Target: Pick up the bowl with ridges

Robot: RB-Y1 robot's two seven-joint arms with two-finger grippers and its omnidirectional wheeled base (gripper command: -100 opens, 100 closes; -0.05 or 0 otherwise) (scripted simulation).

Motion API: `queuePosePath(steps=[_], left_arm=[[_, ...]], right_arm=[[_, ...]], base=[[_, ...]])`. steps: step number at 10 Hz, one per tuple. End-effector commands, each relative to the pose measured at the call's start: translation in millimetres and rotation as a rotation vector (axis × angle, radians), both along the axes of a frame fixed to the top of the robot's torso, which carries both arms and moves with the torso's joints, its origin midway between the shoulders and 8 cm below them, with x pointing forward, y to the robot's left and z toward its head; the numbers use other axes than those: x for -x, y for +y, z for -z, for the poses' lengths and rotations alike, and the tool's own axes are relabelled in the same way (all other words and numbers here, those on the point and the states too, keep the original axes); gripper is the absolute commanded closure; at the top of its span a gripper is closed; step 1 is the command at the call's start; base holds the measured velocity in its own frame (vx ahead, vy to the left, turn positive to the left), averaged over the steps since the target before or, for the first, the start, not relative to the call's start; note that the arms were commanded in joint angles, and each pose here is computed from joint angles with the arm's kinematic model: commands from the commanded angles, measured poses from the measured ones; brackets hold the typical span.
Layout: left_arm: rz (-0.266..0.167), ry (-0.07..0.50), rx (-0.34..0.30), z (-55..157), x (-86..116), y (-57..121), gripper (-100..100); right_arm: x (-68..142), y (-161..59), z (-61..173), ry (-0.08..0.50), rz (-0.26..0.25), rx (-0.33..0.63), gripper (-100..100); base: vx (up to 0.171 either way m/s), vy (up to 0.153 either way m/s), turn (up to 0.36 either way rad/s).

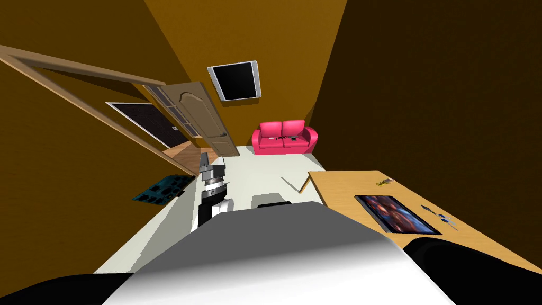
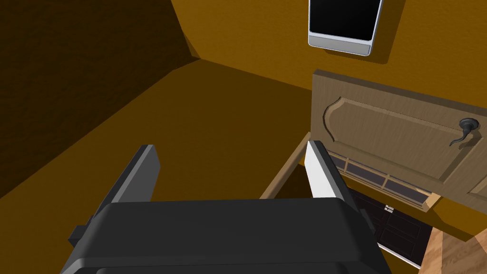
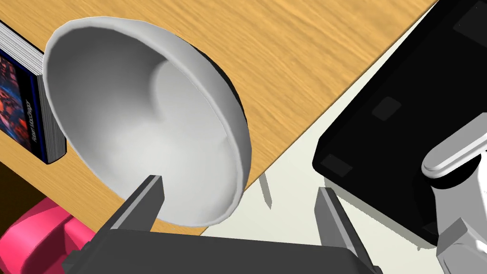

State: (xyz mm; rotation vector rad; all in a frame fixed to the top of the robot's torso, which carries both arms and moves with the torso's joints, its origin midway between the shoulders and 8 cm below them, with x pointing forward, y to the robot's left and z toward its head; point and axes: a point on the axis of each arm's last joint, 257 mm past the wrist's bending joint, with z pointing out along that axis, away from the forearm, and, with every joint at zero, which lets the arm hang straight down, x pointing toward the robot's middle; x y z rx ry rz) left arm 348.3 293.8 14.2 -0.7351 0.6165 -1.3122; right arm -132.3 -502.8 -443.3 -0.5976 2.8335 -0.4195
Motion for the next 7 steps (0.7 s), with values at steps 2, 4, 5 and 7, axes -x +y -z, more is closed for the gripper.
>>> queuePosePath(steps=[2, 4, 5, 7], left_arm=[[0.000, 0.000, 0.000, 0, 0, 0.0, 0], [0.000, 0.000, 0.000, 0, 0, 0.0, 0], [0.000, 0.000, 0.000, 0, 0, 0.0, 0], [0.000, 0.000, 0.000, 0, 0, -0.1, 0]], right_arm=[[25, 15, 10, 0.049, -0.017, -0.024, -100], [20, 10, 7, 0.041, -0.014, -0.018, 0], [20, 10, 14, 0.041, -0.005, -0.018, -100], [19, 10, 24, 0.041, 0.006, -0.019, -100]], base=[[0.080, -0.082, 0.069], [0.014, -0.020, 0.009], [-0.005, -0.007, 0.060], [-0.016, -0.007, 0.065]])
